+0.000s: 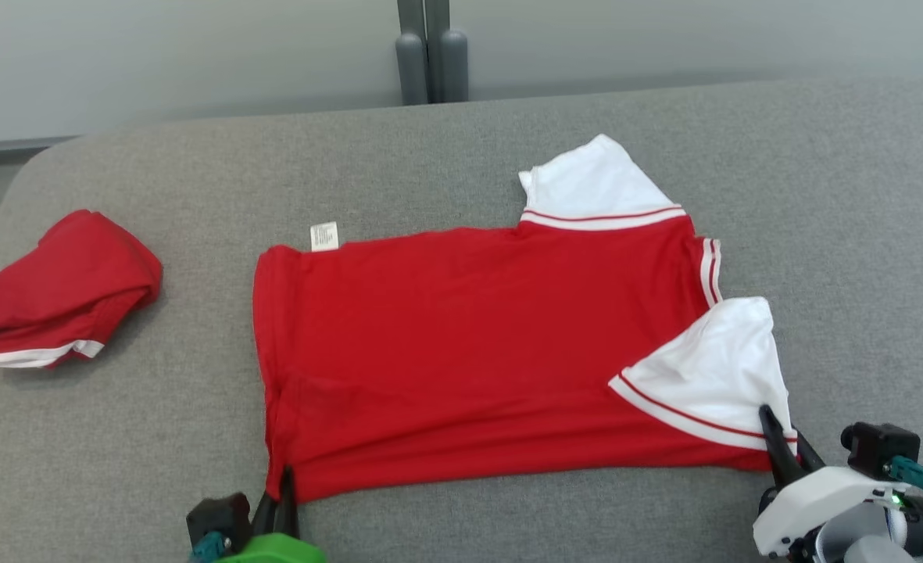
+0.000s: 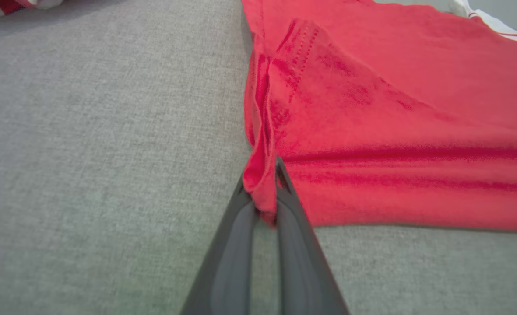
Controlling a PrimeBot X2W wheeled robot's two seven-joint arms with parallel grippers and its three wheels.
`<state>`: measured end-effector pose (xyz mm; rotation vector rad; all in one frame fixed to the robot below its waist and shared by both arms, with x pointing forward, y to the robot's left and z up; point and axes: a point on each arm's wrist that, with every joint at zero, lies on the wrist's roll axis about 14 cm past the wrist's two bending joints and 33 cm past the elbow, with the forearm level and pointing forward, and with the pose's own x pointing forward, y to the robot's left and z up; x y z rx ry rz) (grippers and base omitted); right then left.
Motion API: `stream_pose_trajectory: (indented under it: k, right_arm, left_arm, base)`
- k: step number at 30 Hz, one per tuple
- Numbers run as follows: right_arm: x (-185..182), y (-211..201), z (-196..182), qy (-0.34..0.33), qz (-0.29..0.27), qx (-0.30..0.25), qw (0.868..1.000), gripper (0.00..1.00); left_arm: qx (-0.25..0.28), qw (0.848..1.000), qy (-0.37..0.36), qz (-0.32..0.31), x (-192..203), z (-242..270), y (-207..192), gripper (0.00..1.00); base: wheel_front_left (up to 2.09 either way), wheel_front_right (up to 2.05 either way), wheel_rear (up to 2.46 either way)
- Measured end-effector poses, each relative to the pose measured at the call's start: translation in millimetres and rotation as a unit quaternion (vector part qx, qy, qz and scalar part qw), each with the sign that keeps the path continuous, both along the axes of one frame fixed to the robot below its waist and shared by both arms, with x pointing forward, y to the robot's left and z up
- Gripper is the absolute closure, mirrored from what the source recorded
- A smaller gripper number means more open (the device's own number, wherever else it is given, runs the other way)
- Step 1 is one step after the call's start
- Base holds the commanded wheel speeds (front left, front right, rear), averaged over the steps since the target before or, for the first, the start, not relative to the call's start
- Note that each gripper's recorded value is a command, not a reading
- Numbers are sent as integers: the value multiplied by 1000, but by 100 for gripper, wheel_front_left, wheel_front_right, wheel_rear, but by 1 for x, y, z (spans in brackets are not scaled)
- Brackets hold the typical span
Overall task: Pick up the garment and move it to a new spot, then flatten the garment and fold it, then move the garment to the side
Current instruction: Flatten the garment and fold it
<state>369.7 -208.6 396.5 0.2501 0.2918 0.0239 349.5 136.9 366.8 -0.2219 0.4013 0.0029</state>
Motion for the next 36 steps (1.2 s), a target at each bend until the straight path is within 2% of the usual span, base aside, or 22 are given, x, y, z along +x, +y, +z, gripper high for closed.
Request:
stream_pose_trajectory:
  k: [3, 7, 8, 9, 10, 16, 23, 29, 36]
  right_arm:
    - [-17, -1, -1, 3, -4, 7, 1000, 100]
    - [-32, -3, -1, 4, -12, 15, 1000, 100]
    - [-33, -3, -1, 5, -14, 16, 1000, 75]
    - [-34, -3, 0, 4, -14, 17, 1000, 75]
    - [-34, -5, 1, 2, -20, 18, 1000, 0]
    - [-8, -13, 23, -35, -25, -3, 999, 0]
    - [43, 11, 57, -88, 18, -31, 995, 0]
    - [81, 32, 68, -104, 58, -49, 992, 0]
    - [112, 39, 70, -107, 80, -64, 989, 0]
  left_arm:
    - [-2, 1000, 12, 7, -22, -5, 3, 100]
    - [-2, 1000, 5, 7, -32, -1, 3, 100]
    - [-2, 1000, 2, 8, -32, 1, 4, 46]
    - [-1, 1000, 0, 9, -32, 2, 4, 0]
    - [0, 1000, -1, 9, -32, 3, 4, 0]
    - [14, 1000, -19, 5, -14, 13, 3, 0]
    - [37, 997, -69, -7, 50, 42, 2, 0]
    - [67, 996, -52, -15, 98, 36, 11, 0]
    - [73, 997, -24, -16, 135, 19, 14, 0]
  base:
    - [0, 0, 0]
    - [0, 0, 0]
    - [0, 0, 0]
    - [0, 0, 0]
    - [0, 0, 0]
    - [0, 0, 0]
    - [0, 0, 0]
    - [0, 0, 0]
    - [0, 0, 0]
